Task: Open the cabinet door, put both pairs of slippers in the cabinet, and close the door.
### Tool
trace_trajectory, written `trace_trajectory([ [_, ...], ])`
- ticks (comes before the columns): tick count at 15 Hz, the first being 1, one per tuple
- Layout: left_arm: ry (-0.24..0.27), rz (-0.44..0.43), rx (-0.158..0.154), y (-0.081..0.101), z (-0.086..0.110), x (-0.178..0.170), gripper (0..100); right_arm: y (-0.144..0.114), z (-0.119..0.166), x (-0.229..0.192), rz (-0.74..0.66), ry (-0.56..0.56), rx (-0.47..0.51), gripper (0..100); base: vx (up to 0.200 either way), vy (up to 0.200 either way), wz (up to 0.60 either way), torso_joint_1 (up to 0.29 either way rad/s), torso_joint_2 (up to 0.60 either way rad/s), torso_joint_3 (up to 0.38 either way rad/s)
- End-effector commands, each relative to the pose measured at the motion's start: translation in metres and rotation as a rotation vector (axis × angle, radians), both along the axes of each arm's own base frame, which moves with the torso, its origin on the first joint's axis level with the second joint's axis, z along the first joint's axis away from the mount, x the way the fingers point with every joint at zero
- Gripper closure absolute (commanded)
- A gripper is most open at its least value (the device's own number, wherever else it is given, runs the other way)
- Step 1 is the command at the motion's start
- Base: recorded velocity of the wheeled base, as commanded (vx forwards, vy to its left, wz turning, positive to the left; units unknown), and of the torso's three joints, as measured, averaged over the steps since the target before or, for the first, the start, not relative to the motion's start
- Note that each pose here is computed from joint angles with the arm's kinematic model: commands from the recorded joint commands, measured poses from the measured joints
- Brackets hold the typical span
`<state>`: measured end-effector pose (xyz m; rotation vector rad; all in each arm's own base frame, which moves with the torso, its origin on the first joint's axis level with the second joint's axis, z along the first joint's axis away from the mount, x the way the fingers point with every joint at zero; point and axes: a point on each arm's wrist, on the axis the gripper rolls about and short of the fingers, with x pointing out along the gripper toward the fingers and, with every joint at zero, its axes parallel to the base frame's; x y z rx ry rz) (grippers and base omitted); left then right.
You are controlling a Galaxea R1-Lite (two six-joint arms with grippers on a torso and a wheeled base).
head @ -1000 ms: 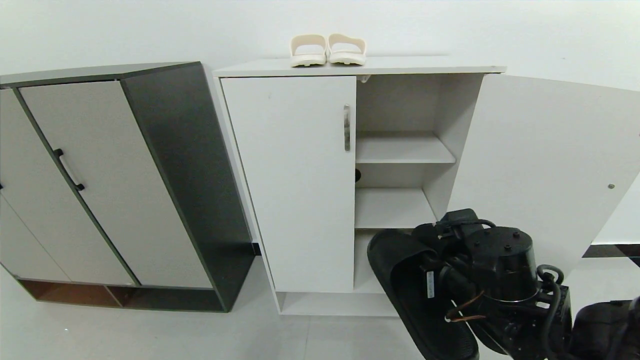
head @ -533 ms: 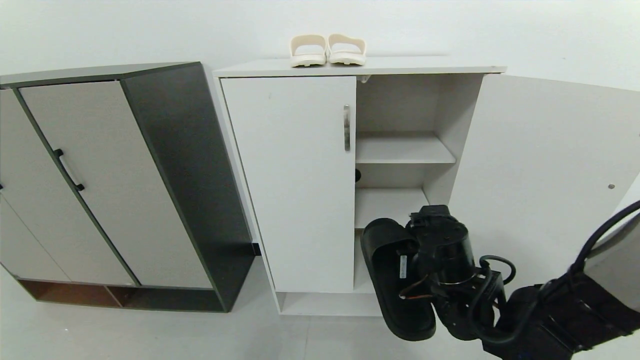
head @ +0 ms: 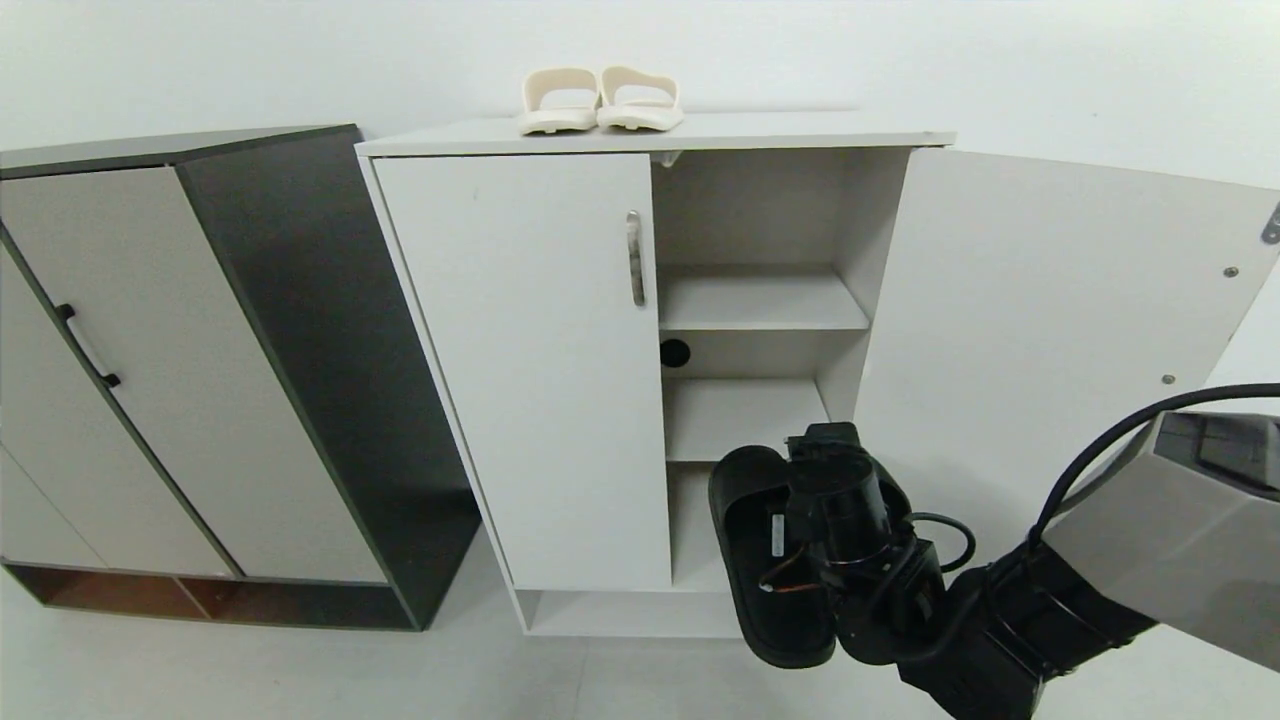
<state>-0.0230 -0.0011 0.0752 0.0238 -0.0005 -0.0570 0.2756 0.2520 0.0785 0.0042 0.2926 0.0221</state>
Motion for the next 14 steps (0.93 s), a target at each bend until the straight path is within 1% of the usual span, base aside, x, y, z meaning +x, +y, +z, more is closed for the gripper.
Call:
trace_trajectory([
  [1,0.003,0.0,0.001,0.0,0.0,0.0,100,0.003,-0.001,0.001,0.005,0.0,0.001,100,0.0,0.0,0.0,0.0,0.0,0.0],
  [8,0.003,0.0,0.001,0.0,0.0,0.0,100,0.015,-0.021,0.026,-0.006,0.01,-0.009,100,0.0,0.0,0.0,0.001,0.0,-0.009],
  [14,0.003,0.0,0.001,0.0,0.0,0.0,100,0.021,-0.026,0.031,-0.002,0.01,-0.009,100,0.0,0.0,0.0,0.005,0.0,-0.183],
])
